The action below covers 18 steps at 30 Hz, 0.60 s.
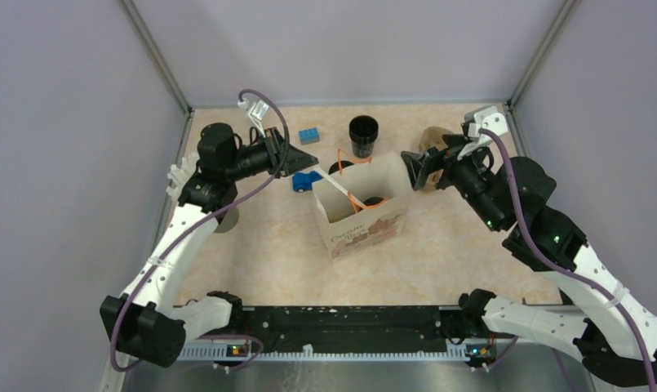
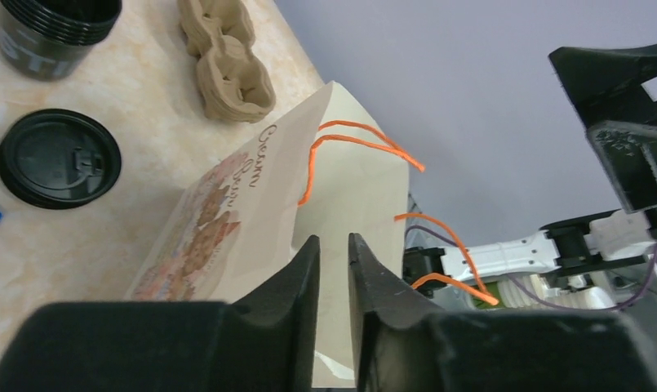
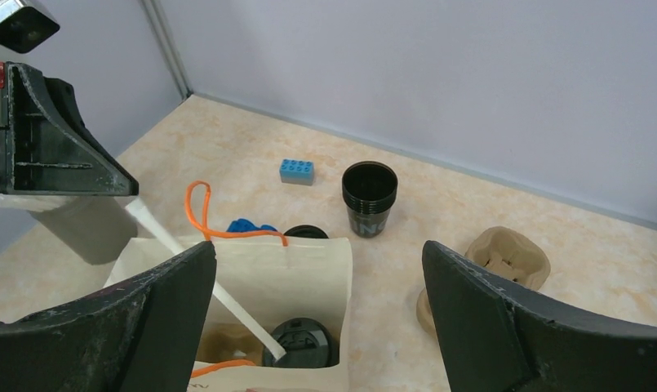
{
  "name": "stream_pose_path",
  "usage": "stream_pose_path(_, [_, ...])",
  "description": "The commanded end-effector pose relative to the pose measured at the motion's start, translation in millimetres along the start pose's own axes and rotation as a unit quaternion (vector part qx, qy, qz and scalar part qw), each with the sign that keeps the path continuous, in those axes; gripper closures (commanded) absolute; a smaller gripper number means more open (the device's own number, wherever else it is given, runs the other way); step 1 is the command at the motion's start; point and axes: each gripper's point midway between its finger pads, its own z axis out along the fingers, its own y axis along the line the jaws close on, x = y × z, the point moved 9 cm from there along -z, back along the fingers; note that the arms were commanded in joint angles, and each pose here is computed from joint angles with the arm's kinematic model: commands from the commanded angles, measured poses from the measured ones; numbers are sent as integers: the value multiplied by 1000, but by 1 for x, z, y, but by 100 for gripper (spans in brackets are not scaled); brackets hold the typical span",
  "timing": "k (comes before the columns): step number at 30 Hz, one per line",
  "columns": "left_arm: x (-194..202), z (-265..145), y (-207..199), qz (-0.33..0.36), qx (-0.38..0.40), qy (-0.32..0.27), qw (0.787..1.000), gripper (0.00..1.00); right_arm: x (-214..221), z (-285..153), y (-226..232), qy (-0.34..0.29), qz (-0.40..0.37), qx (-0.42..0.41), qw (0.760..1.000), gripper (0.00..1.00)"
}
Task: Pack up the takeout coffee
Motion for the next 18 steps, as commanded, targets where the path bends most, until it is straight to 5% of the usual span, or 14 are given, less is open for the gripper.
stream_pose_path(1, [-8,-1,-5,50,3,-18,999,70,-1,1,-3,-2,-1,15,1000,6])
stream_pose_path(8, [-38,-13,-34,123,-29,-20,992,38,4,9,2,29,6,13,999,5])
stream_pose_path(10, [-47,-19,-45,139,-42,-28,989,5,9,12,4,48,17,17,999,5])
stream_pose_path(18, [-69,-57,-81,219,-120,-96,964,1,21,18,12,157,51,45,985,1])
